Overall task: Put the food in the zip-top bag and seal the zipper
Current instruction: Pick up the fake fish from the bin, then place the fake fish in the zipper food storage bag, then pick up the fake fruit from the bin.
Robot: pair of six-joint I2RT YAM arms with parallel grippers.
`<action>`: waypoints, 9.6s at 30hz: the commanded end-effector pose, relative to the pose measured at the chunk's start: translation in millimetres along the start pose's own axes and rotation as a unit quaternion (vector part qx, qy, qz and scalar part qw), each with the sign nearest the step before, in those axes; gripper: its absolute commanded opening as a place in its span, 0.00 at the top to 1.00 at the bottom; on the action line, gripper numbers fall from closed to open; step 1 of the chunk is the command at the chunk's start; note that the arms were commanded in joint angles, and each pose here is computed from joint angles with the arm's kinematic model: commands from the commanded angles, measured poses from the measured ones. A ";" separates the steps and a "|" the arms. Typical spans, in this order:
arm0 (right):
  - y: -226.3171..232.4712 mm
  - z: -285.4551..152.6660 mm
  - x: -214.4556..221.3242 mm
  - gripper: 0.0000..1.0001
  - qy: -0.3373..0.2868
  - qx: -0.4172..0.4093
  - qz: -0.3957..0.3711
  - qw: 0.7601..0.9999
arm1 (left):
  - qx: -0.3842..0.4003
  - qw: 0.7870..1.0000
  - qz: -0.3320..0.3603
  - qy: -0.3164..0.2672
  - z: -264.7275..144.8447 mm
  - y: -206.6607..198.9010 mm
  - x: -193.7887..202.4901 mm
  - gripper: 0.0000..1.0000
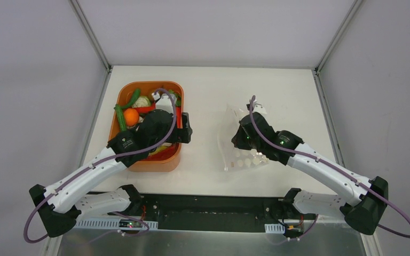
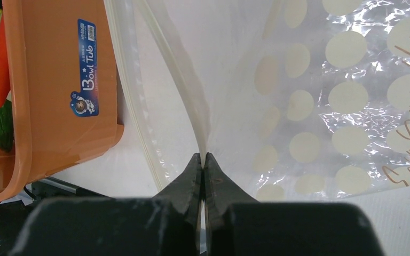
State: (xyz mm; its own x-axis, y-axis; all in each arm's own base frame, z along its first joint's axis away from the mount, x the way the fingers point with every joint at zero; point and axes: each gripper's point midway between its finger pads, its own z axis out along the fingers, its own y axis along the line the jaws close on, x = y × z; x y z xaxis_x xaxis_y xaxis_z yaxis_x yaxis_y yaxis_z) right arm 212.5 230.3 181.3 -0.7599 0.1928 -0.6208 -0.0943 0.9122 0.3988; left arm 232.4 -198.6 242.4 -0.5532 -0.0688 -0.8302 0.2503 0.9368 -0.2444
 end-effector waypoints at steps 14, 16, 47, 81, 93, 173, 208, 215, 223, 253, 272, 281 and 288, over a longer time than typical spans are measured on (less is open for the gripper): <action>6.7 -2.2 -1.6 0.99 -0.001 -0.023 0.001 1.000 | -0.104 0.993 -0.060 -0.004 -1.5 77.0 -3.3 0.10; 6.9 -2.2 -1.0 0.99 0.000 -0.023 0.001 1.000 | -0.108 0.992 -0.062 -0.001 1.2 79.5 -6.3 0.11; 11.3 -2.8 3.7 0.98 0.008 -0.040 0.004 0.999 | -0.219 0.949 0.157 0.165 41.1 167.2 -34.4 0.17; 8.7 -0.8 12.0 0.98 0.019 -0.042 0.011 0.999 | -0.206 0.945 0.145 0.208 80.9 189.5 -23.3 1.00; 10.7 -2.5 10.5 0.98 0.011 -0.051 0.023 0.998 | -0.149 0.986 0.076 0.010 -3.9 144.0 -83.1 1.00; 52.4 -16.1 -15.4 0.99 -0.037 -0.163 0.116 0.979 | 0.293 0.934 -0.190 -0.079 -2.5 -102.3 -61.2 1.00; 55.6 -24.2 -25.0 0.99 -0.052 -0.201 0.134 0.969 | 0.251 0.962 -0.109 0.017 12.0 -107.6 -20.4 1.00; 58.2 -26.1 -26.0 0.99 -0.055 -0.208 0.099 0.972 | 0.232 0.968 -0.089 0.047 15.4 -106.4 -11.6 1.00; 77.0 -45.5 -20.6 1.00 -0.046 -0.276 0.030 0.960 | 0.214 0.970 -0.105 0.045 19.9 -103.7 -14.9 1.00; 58.3 -50.7 -39.3 1.00 -0.120 -0.252 0.043 0.959 | 0.249 0.965 -0.062 0.053 6.1 -127.4 -24.5 0.50; 45.4 -29.8 -26.6 1.00 -0.095 -0.212 0.069 0.970 | 0.185 0.982 -0.016 -0.021 -21.9 -78.5 -37.6 0.34; 44.9 -25.4 -22.5 1.00 -0.085 -0.208 0.068 0.972 | 0.069 0.996 -0.003 -0.053 -23.5 -26.4 -40.5 0.14; 44.9 -25.9 -22.3 1.00 -0.083 -0.207 0.069 0.972 | -0.053 0.996 -0.002 -0.076 -27.6 31.7 -49.6 0.01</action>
State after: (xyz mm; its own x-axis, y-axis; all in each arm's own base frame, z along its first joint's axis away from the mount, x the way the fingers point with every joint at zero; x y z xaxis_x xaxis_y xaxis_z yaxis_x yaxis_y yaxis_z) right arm 207.4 257.2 226.0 -0.6744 0.3778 -0.6343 -0.2806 0.6635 0.6936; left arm 232.7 -201.6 289.0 -0.4750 -0.1173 -0.8721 0.3135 0.9035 -0.2923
